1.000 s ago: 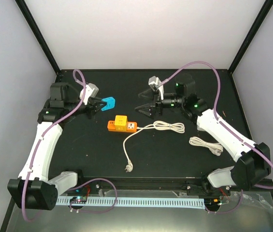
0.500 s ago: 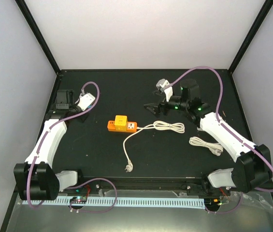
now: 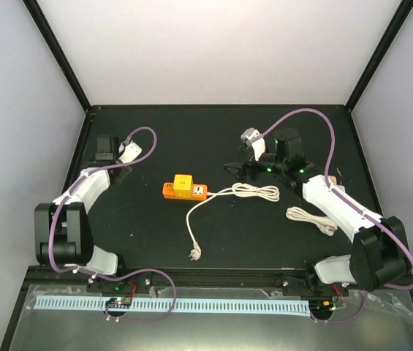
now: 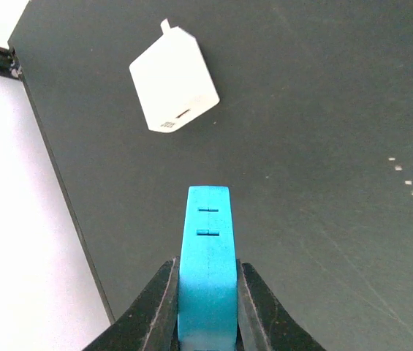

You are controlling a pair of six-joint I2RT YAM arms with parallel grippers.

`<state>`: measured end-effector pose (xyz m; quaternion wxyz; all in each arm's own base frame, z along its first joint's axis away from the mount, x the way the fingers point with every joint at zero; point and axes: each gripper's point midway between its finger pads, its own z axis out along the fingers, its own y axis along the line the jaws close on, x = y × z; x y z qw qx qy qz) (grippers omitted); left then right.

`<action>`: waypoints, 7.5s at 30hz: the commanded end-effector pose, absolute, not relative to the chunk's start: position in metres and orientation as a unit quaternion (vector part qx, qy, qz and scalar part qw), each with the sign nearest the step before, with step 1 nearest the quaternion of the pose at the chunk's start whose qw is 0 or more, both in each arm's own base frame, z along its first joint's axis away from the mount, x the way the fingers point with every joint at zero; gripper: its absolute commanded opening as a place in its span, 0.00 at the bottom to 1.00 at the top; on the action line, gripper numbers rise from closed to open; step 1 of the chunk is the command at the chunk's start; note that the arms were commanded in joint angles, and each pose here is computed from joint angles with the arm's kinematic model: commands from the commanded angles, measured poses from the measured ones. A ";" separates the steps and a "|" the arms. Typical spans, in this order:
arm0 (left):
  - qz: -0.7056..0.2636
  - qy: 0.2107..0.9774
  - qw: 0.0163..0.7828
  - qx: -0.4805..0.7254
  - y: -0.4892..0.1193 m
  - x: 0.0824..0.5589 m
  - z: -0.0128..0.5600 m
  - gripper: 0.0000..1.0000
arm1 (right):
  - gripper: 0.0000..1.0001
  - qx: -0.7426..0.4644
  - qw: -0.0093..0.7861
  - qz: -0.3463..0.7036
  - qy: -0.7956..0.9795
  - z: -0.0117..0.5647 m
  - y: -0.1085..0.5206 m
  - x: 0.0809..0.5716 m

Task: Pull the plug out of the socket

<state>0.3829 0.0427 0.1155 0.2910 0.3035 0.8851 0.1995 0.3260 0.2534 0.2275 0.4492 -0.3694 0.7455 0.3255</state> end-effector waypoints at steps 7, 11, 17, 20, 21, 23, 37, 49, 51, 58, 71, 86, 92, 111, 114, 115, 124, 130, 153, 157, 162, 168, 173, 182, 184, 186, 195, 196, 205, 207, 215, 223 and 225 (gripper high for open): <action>0.309 0.871 0.259 0.280 0.084 0.416 0.092 0.02 | 1.00 -0.401 0.469 0.328 0.715 0.233 0.255 0.316; 0.319 0.872 0.247 0.278 0.088 0.422 0.079 0.02 | 1.00 -0.406 0.459 0.333 0.717 0.227 0.257 0.315; 0.288 0.886 0.228 0.283 0.081 0.418 0.063 0.10 | 1.00 -0.414 0.448 0.348 0.712 0.219 0.261 0.310; 0.266 0.893 0.222 0.288 0.076 0.413 0.058 0.26 | 1.00 -0.415 0.439 0.356 0.713 0.215 0.263 0.310; 0.259 0.895 0.221 0.289 0.073 0.411 0.057 0.30 | 1.00 -0.416 0.438 0.358 0.712 0.213 0.263 0.310; 0.245 0.899 0.220 0.290 0.069 0.409 0.058 0.36 | 1.00 -0.416 0.438 0.361 0.710 0.212 0.263 0.308; 0.027 0.906 0.250 0.340 -0.005 0.384 0.108 0.94 | 1.00 -0.429 0.434 0.368 0.701 0.201 0.265 0.301; -0.214 0.779 0.279 0.519 -0.093 0.316 0.171 0.99 | 1.00 -0.447 0.433 0.372 0.688 0.190 0.265 0.292; -0.239 0.757 0.287 0.537 -0.102 0.309 0.176 0.99 | 1.00 -0.451 0.433 0.375 0.685 0.187 0.265 0.290; -0.280 0.703 0.302 0.580 -0.127 0.301 0.175 0.99 | 1.00 -0.450 0.423 0.384 0.687 0.176 0.268 0.289; -0.233 0.668 0.286 0.646 -0.158 0.318 0.146 0.98 | 1.00 -0.509 0.415 0.320 0.683 0.124 0.323 0.292; -0.218 0.661 0.253 0.672 -0.182 0.321 0.107 0.94 | 1.00 -0.530 0.402 0.299 0.684 0.082 0.342 0.307; -0.217 0.658 0.238 0.681 -0.186 0.315 0.094 0.89 | 1.00 -0.535 0.405 0.298 0.679 0.073 0.349 0.311; -0.209 0.656 0.206 0.695 -0.183 0.305 0.078 0.45 | 0.90 -0.553 0.416 0.272 0.668 0.051 0.369 0.317; -0.213 0.649 0.202 0.702 -0.182 0.301 0.077 0.44 | 0.90 -0.557 0.412 0.272 0.668 0.047 0.372 0.316; -0.213 0.648 0.201 0.703 -0.182 0.300 0.077 0.44 | 0.90 -0.558 0.411 0.273 0.668 0.047 0.374 0.316; -0.217 0.639 0.194 0.712 -0.181 0.296 0.077 0.38 | 0.73 -0.562 0.393 0.273 0.675 0.035 0.381 0.317; -0.219 0.636 0.191 0.715 -0.181 0.296 0.081 0.39 | 0.61 -0.560 0.384 0.268 0.683 0.029 0.382 0.318; -0.216 0.662 0.243 0.675 -0.188 0.298 0.086 0.67 | 0.29 -0.561 0.377 0.269 0.686 0.029 0.384 0.319; -0.226 0.652 0.265 0.673 -0.193 0.298 0.104 0.53 | 0.24 -0.562 0.374 0.270 0.687 0.029 0.385 0.320; -0.223 0.650 0.269 0.675 -0.193 0.298 0.115 0.46 | 0.18 -0.563 0.371 0.269 0.688 0.027 0.385 0.320; -0.235 0.650 0.267 0.672 -0.195 0.295 0.120 0.42 | 0.08 -0.562 0.368 0.269 0.690 0.028 0.387 0.322; -0.238 0.645 0.277 0.672 -0.197 0.295 0.127 0.42 | 0.02 -0.561 0.363 0.265 0.695 0.028 0.388 0.324; -0.177 0.625 0.298 0.700 -0.190 0.292 0.115 0.41 | 0.01 -0.558 0.356 0.262 0.702 0.026 0.390 0.327; -0.171 0.623 0.303 0.700 -0.189 0.291 0.115 0.41 | 0.01 -0.558 0.354 0.262 0.703 0.026 0.390 0.328; -0.178 0.630 0.303 0.692 -0.190 0.291 0.117 0.40 | 0.01 -0.559 0.353 0.260 0.704 0.026 0.391 0.328; -0.246 0.677 0.256 0.645 -0.200 0.301 0.126 0.38 | 0.01 -0.569 0.351 0.243 0.703 0.024 0.393 0.327; -0.249 0.678 0.255 0.643 -0.201 0.302 0.126 0.38 | 0.01 -0.568 0.349 0.243 0.704 0.023 0.393 0.327; -0.216 0.636 0.291 0.681 -0.197 0.289 0.121 0.34 | 0.01 -0.566 0.341 0.243 0.711 0.022 0.394 0.329; -0.197 0.630 0.304 0.687 -0.194 0.290 0.120 0.34 | 0.01 -0.563 0.335 0.242 0.716 0.022 0.395 0.331; -0.146 0.628 0.336 0.687 -0.187 0.299 0.116 0.32 | 0.01 -0.561 0.313 0.234 0.730 0.020 0.397 0.336; -0.258 0.661 0.281 0.646 -0.196 0.300 0.129 0.31 | 0.01 -0.575 0.281 0.212 0.739 0.013 0.385 0.330; -0.266 0.664 0.276 0.643 -0.196 0.302 0.130 0.31 | 0.01 -0.578 0.278 0.205 0.740 0.012 0.383 0.330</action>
